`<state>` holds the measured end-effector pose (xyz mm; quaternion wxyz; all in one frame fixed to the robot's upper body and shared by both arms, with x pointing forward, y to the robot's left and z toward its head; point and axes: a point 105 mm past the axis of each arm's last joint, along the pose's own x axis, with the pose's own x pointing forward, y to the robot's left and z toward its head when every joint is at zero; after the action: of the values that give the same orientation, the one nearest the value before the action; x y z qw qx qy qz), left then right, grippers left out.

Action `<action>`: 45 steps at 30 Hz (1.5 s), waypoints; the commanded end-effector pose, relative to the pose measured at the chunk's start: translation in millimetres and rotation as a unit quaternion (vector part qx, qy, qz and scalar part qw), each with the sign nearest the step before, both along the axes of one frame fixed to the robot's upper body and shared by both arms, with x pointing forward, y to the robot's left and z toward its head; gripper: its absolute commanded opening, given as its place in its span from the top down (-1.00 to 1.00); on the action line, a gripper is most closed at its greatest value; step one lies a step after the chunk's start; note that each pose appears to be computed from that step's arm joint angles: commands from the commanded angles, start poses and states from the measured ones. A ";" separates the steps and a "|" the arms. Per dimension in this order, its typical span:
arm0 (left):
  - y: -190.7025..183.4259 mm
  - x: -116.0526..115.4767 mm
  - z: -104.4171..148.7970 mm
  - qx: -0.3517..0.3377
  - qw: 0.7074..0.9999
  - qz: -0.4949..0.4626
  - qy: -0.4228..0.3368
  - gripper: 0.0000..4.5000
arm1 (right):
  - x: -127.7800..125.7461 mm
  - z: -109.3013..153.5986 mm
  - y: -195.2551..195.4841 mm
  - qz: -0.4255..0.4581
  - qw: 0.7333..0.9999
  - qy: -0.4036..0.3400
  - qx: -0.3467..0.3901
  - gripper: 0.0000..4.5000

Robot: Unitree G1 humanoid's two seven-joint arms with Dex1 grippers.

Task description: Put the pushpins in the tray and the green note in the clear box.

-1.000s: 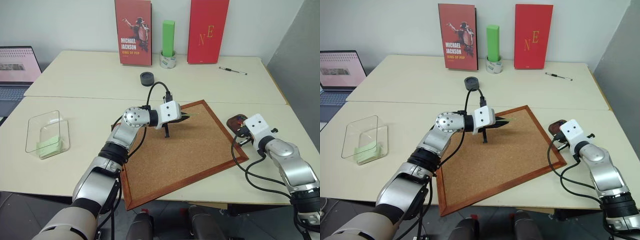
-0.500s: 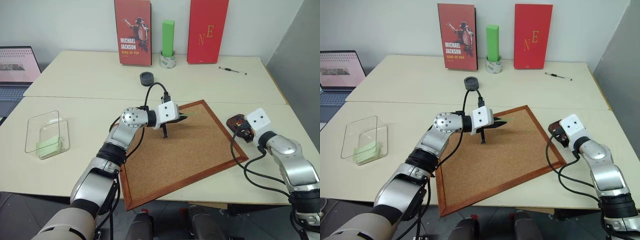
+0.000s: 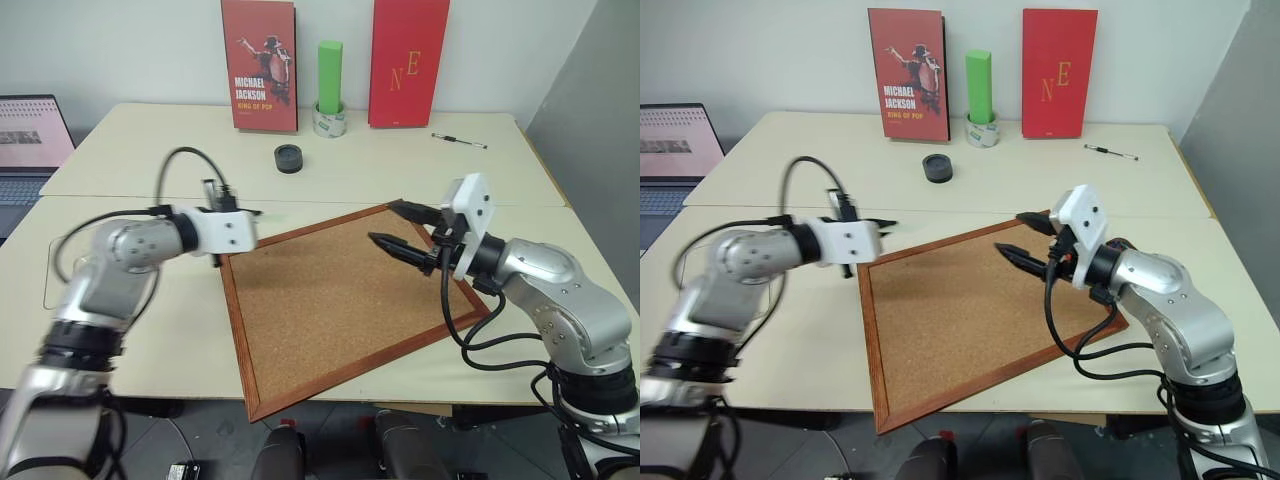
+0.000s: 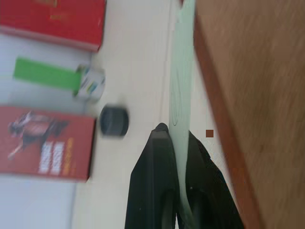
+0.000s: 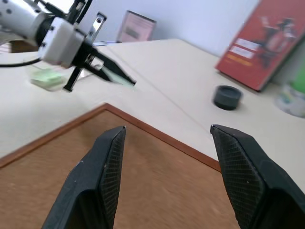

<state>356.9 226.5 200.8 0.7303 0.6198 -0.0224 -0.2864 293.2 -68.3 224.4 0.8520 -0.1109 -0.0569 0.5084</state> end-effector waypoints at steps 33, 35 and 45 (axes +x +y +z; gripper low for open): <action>210.3 -88.1 -16.0 -0.042 0.889 0.452 0.058 1.00 | -1.1 -11.6 53.0 0.165 0.985 0.000 -0.054 -0.33; 210.1 -88.8 -18.4 -0.046 0.888 0.454 0.065 0.82 | -1.5 -10.2 53.9 0.166 0.985 0.000 -0.051 -0.34; 206.3 -84.2 -16.4 -0.079 0.884 0.456 0.061 0.01 | -2.6 -9.0 54.3 0.169 0.984 -0.002 -0.054 -0.34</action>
<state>269.6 435.5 177.3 0.8224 0.4840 0.2964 0.0399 294.8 -16.1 202.8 0.7552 -0.1361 -0.0265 0.6407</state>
